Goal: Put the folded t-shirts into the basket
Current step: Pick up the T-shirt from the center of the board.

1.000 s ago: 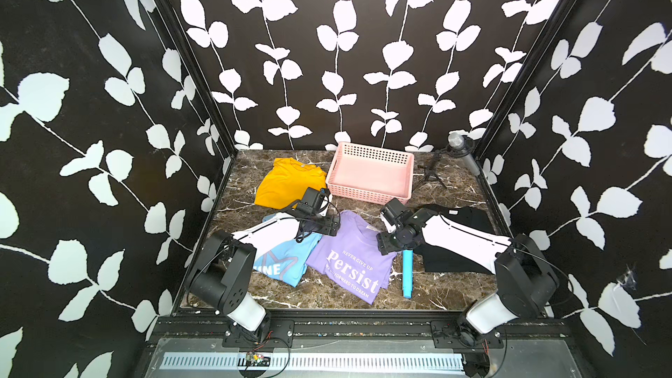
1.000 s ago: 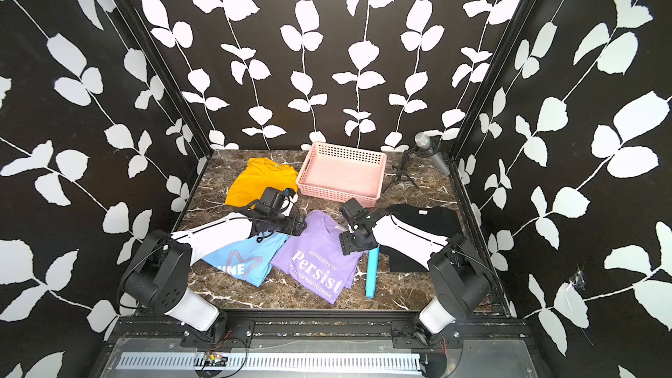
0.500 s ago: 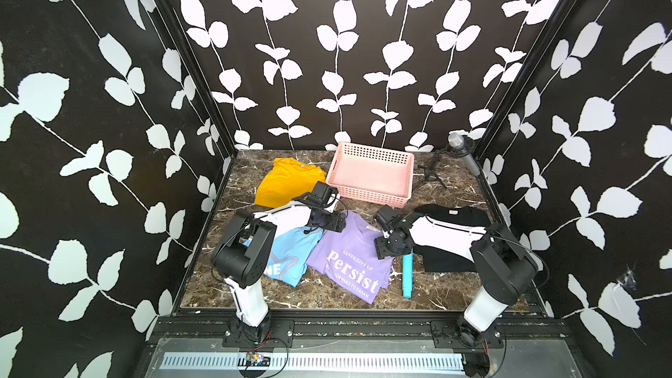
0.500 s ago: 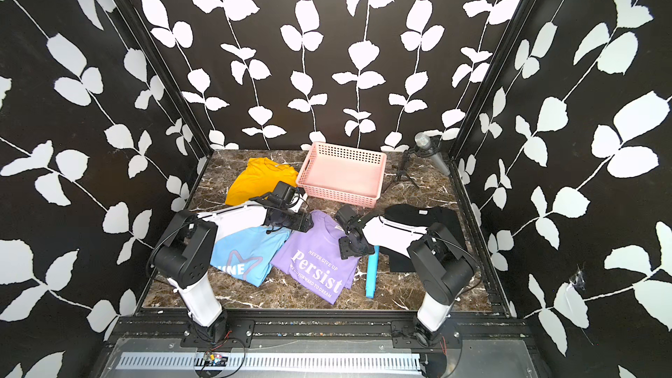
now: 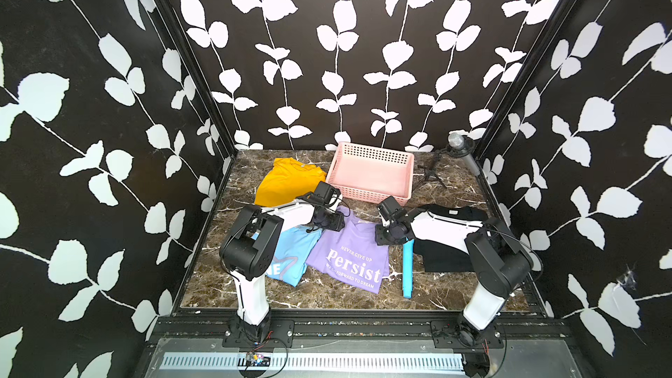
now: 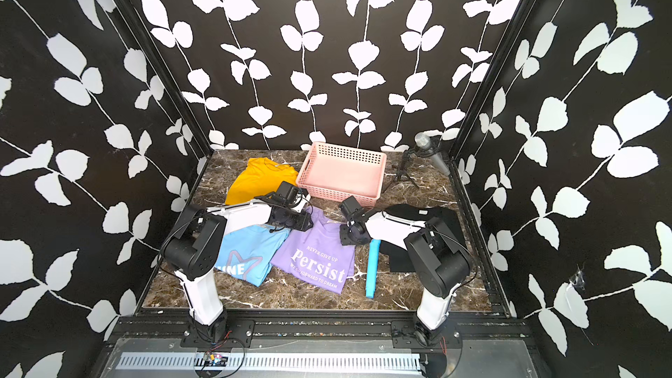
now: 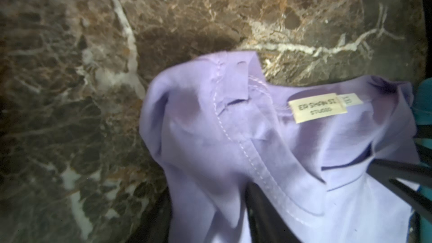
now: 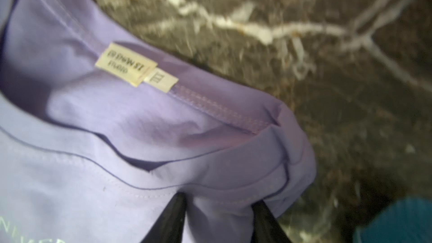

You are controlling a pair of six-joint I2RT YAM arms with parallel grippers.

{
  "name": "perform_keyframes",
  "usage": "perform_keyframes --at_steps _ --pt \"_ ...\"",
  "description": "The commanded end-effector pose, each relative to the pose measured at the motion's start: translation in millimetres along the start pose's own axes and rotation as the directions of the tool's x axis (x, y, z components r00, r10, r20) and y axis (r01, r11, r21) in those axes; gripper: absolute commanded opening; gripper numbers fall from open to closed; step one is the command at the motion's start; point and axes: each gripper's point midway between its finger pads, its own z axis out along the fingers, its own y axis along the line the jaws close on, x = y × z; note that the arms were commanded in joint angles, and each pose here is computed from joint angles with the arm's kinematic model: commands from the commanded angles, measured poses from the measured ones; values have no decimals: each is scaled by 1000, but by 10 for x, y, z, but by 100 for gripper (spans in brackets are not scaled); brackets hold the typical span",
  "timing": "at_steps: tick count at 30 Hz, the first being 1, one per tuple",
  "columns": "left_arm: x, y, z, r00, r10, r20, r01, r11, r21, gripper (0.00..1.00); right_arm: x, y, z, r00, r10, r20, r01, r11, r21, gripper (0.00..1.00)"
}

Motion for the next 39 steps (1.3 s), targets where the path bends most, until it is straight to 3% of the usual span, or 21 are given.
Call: perform_keyframes --at_steps 1,5,10,11,19,26,34,39 --pt "192 -13 138 995 -97 -25 98 995 36 37 100 -12 290 997 2 -72 -6 999 -45 39" --pt "110 28 112 987 -154 53 153 988 27 24 -51 14 321 999 -4 -50 0 998 -67 29" --pt "-47 32 -49 961 -211 180 207 978 40 1 -248 -24 183 999 -1 49 5 998 -65 1" --pt "-73 16 -82 954 -221 201 215 975 53 0 -273 -17 132 997 -5 75 10 998 -68 0" --pt "-279 -106 -504 892 -270 363 235 962 136 0 -441 3 -333 953 4 304 31 993 -112 0" --pt "-452 -228 -917 846 -260 466 200 964 175 0 -634 128 -984 864 17 504 81 982 -172 0" --pt "-780 -472 -1549 772 -234 591 121 967 225 0 -876 293 -1720 768 37 639 123 971 -204 0" --pt "-1083 -579 -1838 735 -185 652 71 978 197 0 -1082 313 -2046 725 38 687 106 980 -166 0"
